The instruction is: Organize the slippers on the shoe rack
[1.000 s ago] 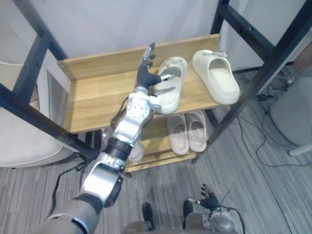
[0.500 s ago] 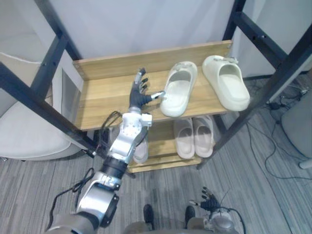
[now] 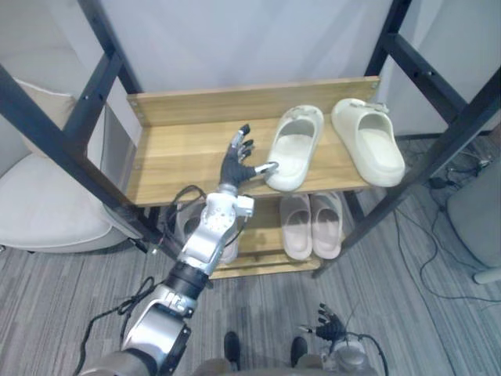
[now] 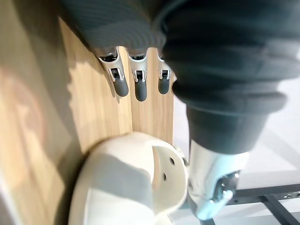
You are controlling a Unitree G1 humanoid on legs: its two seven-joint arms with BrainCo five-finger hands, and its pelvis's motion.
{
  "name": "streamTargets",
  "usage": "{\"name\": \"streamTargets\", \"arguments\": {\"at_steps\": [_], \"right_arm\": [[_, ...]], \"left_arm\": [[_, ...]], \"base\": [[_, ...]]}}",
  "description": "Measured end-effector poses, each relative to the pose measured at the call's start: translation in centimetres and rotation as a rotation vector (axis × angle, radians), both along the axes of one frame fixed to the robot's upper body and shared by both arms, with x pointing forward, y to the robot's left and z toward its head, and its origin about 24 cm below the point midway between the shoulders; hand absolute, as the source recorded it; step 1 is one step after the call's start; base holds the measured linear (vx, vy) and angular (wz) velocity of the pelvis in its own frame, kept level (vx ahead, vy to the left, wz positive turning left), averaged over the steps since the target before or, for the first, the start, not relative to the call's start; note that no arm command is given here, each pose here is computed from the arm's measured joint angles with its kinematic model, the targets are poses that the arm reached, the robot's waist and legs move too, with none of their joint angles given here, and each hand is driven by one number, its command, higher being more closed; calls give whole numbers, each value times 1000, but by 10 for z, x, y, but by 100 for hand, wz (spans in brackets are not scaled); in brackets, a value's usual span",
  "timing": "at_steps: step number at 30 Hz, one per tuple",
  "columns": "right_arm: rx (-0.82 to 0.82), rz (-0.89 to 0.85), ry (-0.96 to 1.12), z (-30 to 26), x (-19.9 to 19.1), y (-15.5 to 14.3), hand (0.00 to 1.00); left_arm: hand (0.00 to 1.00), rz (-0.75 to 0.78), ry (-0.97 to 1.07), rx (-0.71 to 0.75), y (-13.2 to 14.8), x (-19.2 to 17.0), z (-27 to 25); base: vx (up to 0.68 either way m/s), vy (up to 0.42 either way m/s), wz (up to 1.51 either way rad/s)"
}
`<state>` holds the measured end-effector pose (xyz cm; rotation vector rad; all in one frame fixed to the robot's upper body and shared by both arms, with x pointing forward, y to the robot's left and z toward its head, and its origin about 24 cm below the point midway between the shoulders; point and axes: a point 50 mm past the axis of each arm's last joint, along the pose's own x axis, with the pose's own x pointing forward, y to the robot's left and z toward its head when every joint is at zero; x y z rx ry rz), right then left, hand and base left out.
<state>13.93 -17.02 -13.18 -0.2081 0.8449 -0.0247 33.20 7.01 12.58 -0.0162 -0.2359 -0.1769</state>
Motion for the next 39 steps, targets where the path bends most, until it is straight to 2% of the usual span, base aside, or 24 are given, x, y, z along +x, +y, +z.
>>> {"name": "streamTargets", "arguments": {"at_steps": [19, 26, 39], "right_arm": [[1, 18, 11, -2, 7, 7, 0], [5, -7, 19, -3, 7, 5, 0], [1, -13, 25, -3, 6, 5, 0]], "left_arm": [[0, -197, 31, 4, -58, -12, -2], [0, -203, 48, -5, -66, -9, -1], [0, -163, 51, 8, -64, 2, 1]], "base": [[0, 0, 0], [0, 0, 0], [-2, 3, -3]]}}
